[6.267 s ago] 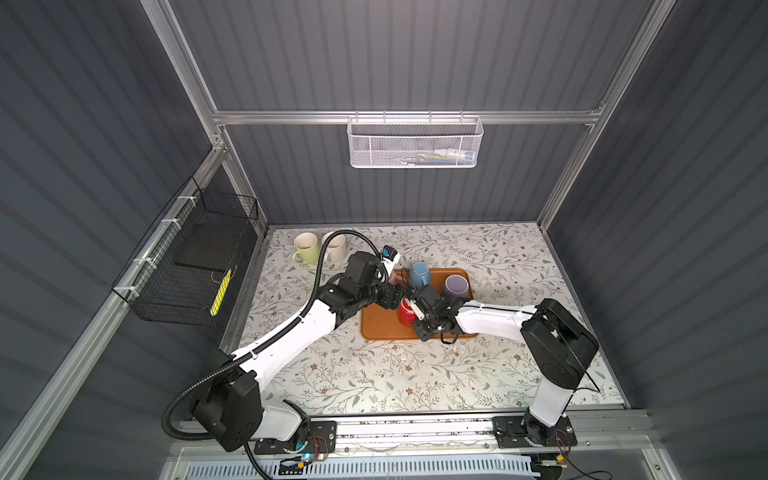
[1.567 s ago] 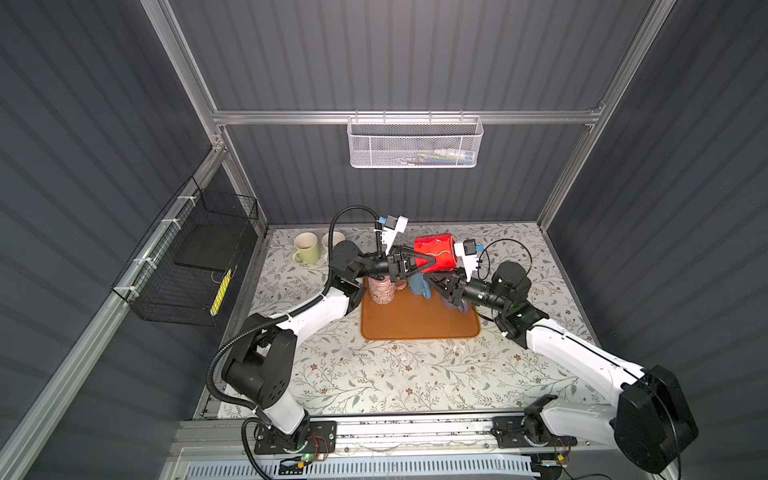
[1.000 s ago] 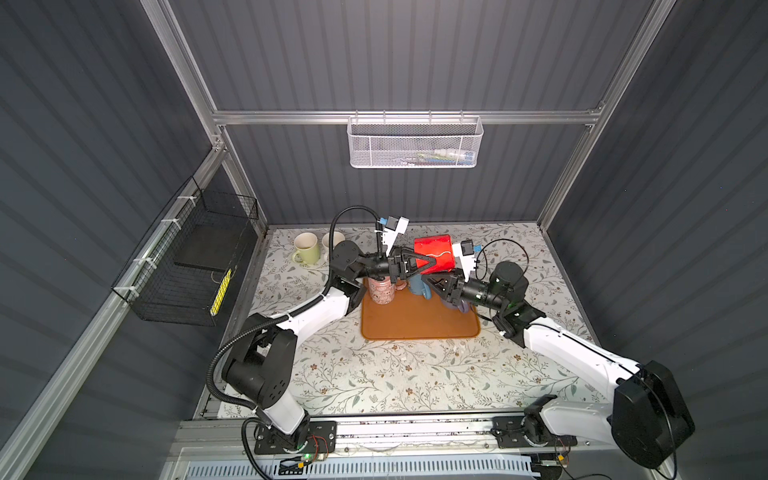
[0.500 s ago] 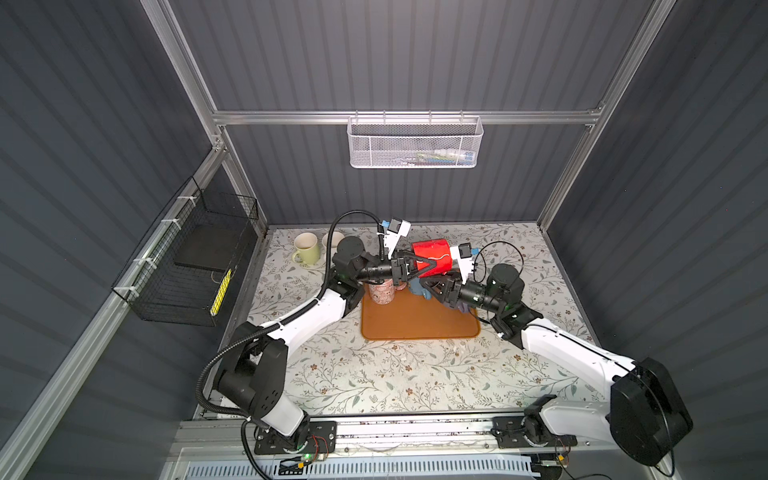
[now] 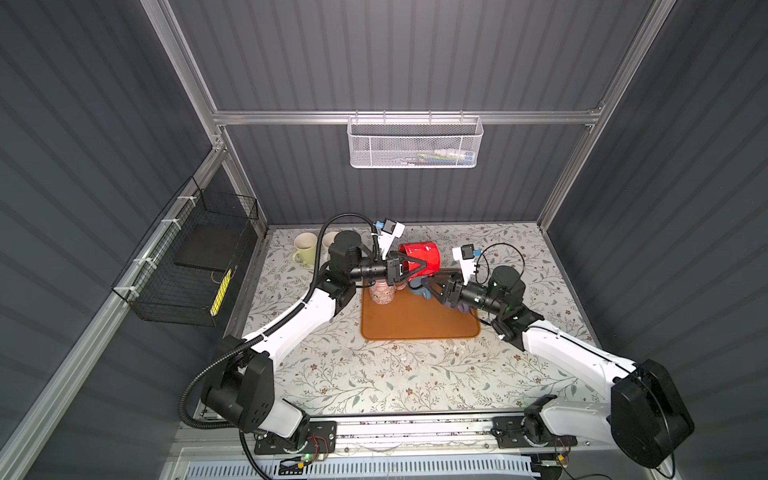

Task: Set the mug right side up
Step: 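Close the left gripper on the red mug's side beside the right gripper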

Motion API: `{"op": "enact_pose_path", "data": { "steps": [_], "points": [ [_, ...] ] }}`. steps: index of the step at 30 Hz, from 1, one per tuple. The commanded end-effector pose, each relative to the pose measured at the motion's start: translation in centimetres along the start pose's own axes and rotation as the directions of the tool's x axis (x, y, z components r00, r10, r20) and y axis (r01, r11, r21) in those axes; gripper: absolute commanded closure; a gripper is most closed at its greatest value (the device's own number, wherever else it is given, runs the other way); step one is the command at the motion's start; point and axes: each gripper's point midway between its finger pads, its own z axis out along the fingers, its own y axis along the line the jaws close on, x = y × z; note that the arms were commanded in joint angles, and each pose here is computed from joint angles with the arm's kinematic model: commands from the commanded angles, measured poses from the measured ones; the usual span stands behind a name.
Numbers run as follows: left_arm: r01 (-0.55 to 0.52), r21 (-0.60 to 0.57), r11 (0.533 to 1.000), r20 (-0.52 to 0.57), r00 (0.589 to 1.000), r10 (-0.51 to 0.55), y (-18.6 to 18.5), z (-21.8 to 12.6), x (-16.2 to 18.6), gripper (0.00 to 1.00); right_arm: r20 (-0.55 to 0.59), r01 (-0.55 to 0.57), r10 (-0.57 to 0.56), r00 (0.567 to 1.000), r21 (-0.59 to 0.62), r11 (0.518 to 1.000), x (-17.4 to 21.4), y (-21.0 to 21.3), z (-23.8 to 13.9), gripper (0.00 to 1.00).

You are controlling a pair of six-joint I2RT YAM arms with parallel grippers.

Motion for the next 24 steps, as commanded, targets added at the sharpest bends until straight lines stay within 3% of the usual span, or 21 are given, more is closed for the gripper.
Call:
{"op": "enact_pose_path", "data": {
  "steps": [1,11,24],
  "points": [
    [-0.133,-0.016,0.991,0.031,0.991,0.134,-2.3,-0.9,-2.5,1.00,0.052,0.042,-0.041,0.998,-0.013,0.999,-1.3,0.7,-0.4,0.40],
    [-0.157,-0.182,0.971,-0.048,0.987,0.151,-0.5,-1.8,-2.6,1.00,0.048,0.033,-0.032,0.998,-0.011,0.999,-1.0,0.4,-0.4,0.39],
    [-0.206,-0.307,0.929,-0.106,0.978,0.182,0.7,-2.9,-3.2,1.00,0.046,0.030,-0.029,0.998,-0.006,1.000,-0.9,0.2,-0.4,0.39]
  ]
}}
